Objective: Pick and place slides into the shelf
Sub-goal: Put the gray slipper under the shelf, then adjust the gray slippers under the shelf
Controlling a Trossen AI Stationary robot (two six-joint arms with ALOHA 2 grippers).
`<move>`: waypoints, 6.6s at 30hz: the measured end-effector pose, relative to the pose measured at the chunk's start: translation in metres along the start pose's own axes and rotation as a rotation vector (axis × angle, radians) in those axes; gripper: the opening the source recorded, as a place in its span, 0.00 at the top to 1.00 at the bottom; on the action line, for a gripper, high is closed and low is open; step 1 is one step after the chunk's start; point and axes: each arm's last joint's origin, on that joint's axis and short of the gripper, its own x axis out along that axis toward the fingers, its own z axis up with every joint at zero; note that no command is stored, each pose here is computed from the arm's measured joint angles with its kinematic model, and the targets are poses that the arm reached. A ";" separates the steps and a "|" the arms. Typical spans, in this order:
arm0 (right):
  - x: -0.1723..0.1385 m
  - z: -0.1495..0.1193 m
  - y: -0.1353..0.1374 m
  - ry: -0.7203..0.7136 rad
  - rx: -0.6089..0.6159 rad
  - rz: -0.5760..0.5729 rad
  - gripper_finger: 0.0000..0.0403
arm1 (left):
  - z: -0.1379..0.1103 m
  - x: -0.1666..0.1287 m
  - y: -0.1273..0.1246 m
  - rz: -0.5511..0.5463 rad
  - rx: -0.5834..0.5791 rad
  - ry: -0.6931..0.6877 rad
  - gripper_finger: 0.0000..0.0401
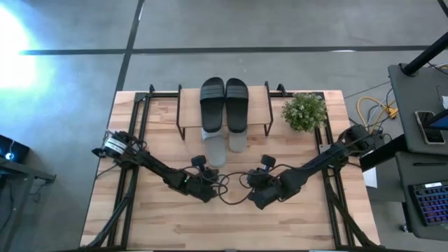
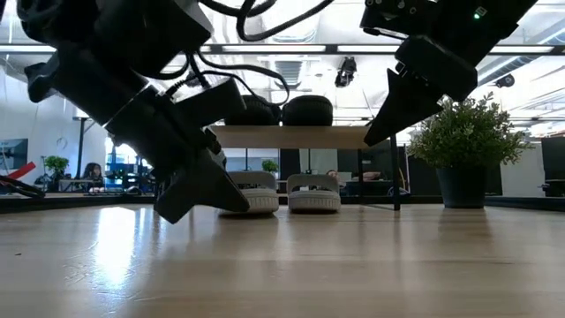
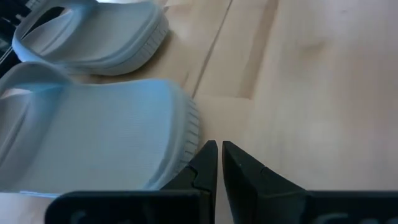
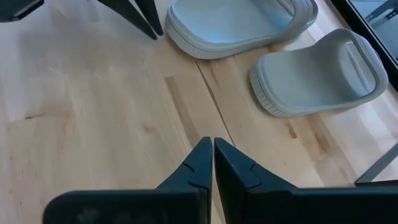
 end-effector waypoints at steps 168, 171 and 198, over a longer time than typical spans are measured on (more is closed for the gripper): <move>-0.009 -0.007 -0.100 0.202 0.451 -0.096 0.98 | 0.051 0.042 0.097 0.297 -0.665 0.103 1.00; -0.019 -0.013 -0.103 0.202 0.456 -0.144 0.98 | 0.050 0.048 0.101 0.275 -0.678 0.131 1.00; -0.042 -0.052 -0.125 0.173 0.540 -0.263 0.98 | 0.053 0.042 0.085 0.420 -0.436 0.010 1.00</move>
